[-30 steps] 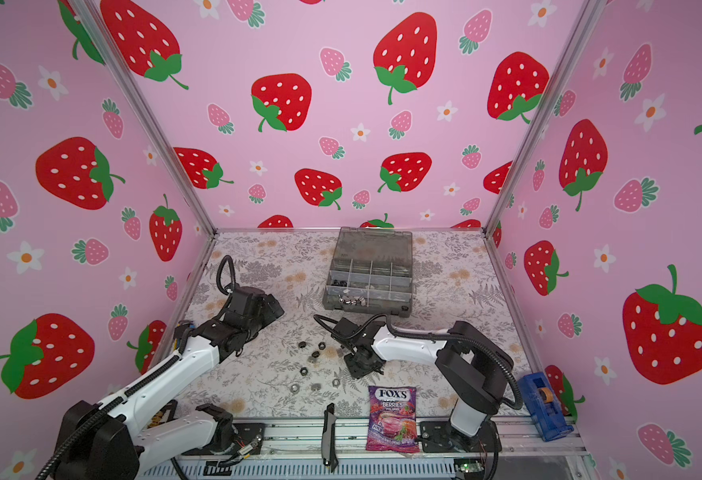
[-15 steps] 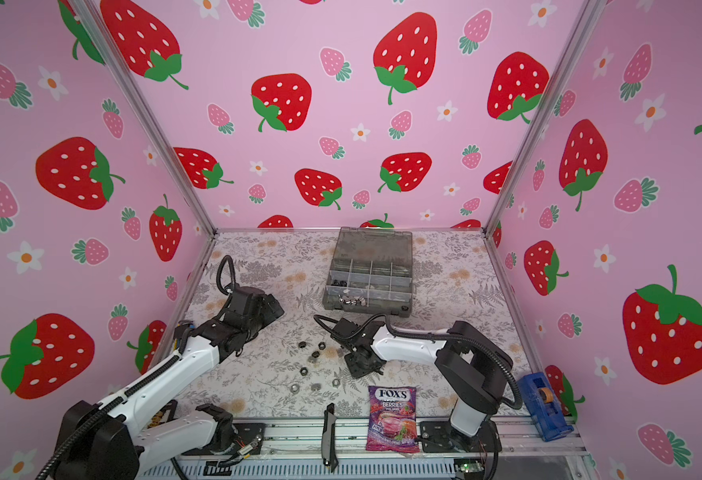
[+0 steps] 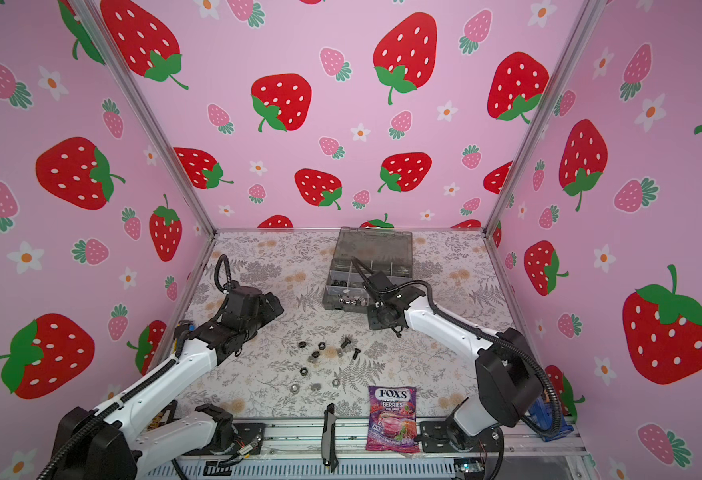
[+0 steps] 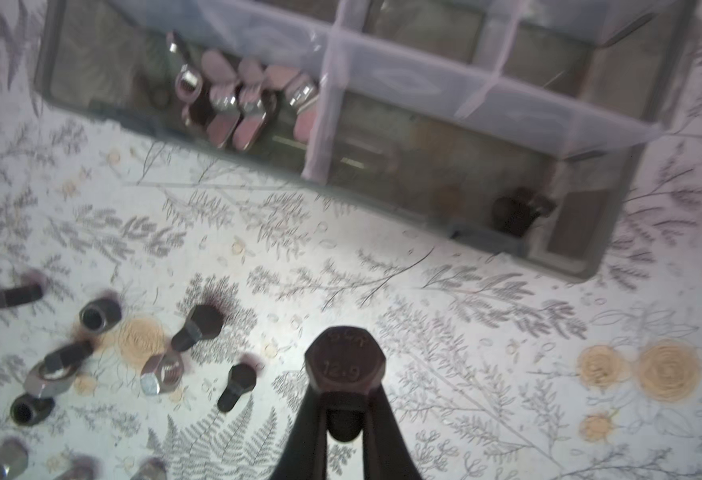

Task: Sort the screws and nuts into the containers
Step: 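Lift the black bolt and carry it over the organizer box, then lower the bolt into the bolt compartment and open the right gripper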

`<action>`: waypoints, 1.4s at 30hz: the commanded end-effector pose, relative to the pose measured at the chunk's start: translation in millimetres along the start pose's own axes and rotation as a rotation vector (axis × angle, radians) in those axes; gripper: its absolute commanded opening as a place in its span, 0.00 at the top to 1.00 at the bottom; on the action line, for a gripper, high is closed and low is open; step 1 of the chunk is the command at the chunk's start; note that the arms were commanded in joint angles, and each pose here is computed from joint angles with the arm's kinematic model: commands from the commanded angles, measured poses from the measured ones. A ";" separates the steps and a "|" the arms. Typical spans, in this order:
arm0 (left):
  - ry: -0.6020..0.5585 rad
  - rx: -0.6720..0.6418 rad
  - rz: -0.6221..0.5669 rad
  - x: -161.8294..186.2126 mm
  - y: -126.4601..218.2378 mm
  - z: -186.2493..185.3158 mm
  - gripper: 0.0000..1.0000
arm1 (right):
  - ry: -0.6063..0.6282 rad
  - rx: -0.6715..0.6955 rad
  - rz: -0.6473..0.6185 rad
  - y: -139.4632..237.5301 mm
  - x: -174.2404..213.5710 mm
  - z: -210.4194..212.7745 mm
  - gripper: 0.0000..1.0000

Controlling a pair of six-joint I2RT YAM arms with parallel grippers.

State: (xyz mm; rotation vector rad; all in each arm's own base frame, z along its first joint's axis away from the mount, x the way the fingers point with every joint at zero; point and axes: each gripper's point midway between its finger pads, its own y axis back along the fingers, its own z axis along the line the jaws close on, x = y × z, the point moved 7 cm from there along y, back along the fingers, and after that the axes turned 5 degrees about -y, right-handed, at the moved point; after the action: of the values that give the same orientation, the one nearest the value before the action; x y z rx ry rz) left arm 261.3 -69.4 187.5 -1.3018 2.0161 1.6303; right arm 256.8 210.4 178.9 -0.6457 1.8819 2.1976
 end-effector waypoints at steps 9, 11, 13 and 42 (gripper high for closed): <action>-0.016 0.037 -0.039 -4.5 5.7 -0.3 0.01 | 0.012 0.093 -0.046 -19.9 -52.9 -38.4 1.00; -0.007 0.043 -0.050 -4.7 6.8 0.6 0.01 | 0.014 0.102 -0.030 -26.8 -54.9 -41.6 1.00; 0.001 0.048 -0.058 -5.4 7.9 1.5 0.01 | 0.016 0.098 -0.014 -32.6 -54.8 -42.8 1.00; 0.027 0.012 -0.102 -5.8 12.1 11.6 0.01 | 0.002 0.138 0.031 -66.2 -46.6 -56.9 0.65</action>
State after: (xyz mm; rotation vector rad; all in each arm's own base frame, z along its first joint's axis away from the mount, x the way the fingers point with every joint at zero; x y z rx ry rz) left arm 254.2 -64.6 193.6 -1.3451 1.9833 1.5242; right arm 337.2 177.4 125.0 -0.5834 2.0494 2.0792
